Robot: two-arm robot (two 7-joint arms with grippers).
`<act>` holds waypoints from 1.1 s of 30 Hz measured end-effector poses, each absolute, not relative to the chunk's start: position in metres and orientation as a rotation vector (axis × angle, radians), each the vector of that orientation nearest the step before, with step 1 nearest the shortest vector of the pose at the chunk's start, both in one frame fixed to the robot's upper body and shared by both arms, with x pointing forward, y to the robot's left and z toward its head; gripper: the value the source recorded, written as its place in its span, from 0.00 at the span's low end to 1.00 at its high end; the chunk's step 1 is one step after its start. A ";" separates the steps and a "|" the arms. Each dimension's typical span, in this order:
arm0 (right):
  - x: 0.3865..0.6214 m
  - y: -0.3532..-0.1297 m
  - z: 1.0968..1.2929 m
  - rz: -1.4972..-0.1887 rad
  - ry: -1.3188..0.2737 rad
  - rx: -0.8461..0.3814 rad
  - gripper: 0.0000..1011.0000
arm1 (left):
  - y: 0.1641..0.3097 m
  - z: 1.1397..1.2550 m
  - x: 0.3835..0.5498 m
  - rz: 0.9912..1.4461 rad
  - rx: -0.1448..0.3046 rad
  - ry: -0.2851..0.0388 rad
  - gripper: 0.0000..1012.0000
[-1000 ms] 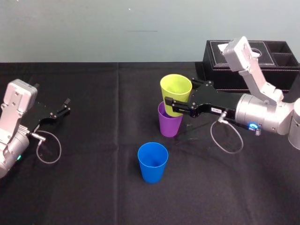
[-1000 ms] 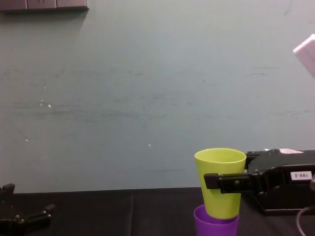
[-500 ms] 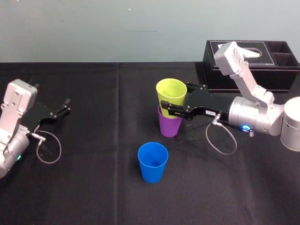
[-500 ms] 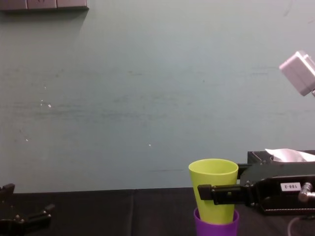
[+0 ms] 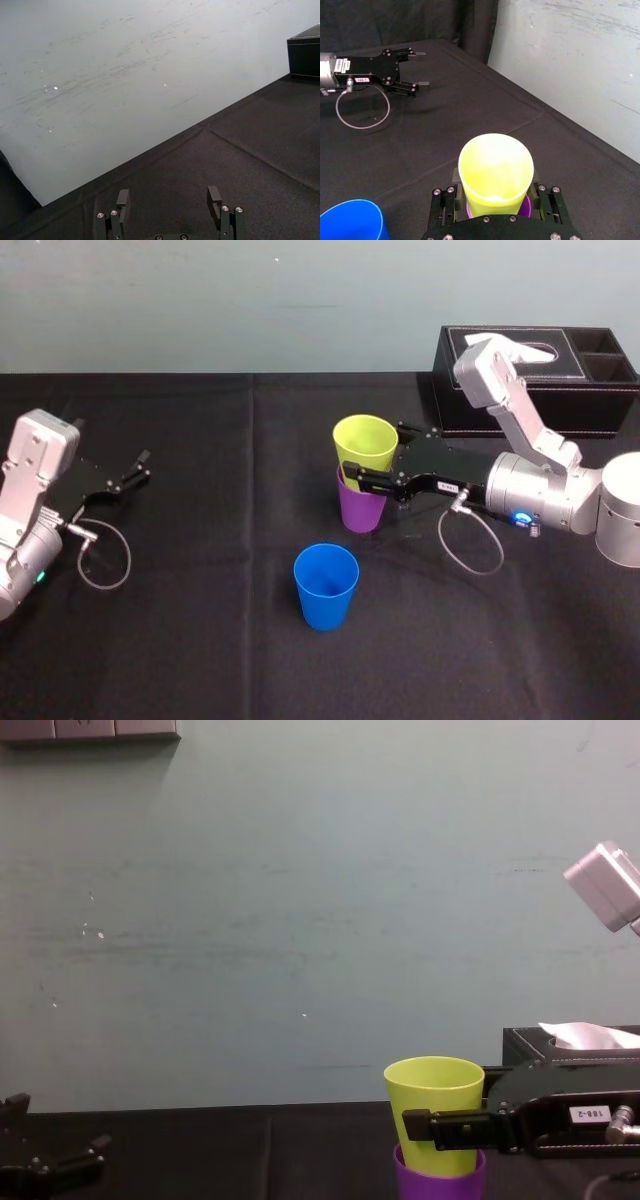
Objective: Stack the three plastic cups sequentially using one hand.
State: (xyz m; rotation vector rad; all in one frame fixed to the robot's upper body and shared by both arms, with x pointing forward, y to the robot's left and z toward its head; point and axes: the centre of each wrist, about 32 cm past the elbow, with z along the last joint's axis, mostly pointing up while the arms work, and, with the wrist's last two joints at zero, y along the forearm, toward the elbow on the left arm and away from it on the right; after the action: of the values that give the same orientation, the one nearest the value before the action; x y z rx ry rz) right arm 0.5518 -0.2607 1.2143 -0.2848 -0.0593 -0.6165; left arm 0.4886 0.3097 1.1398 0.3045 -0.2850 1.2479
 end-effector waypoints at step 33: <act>0.551 -0.261 1.216 -0.617 -0.063 -0.283 0.99 | 0.310 1.140 0.489 1.248 0.304 -0.285 1.00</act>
State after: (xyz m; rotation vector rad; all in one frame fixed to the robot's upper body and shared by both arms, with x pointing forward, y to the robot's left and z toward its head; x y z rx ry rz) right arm 0.5511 -0.2609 1.2157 -0.2833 -0.0627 -0.6172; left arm 0.4886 0.3096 1.1398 0.3045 -0.2850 1.2479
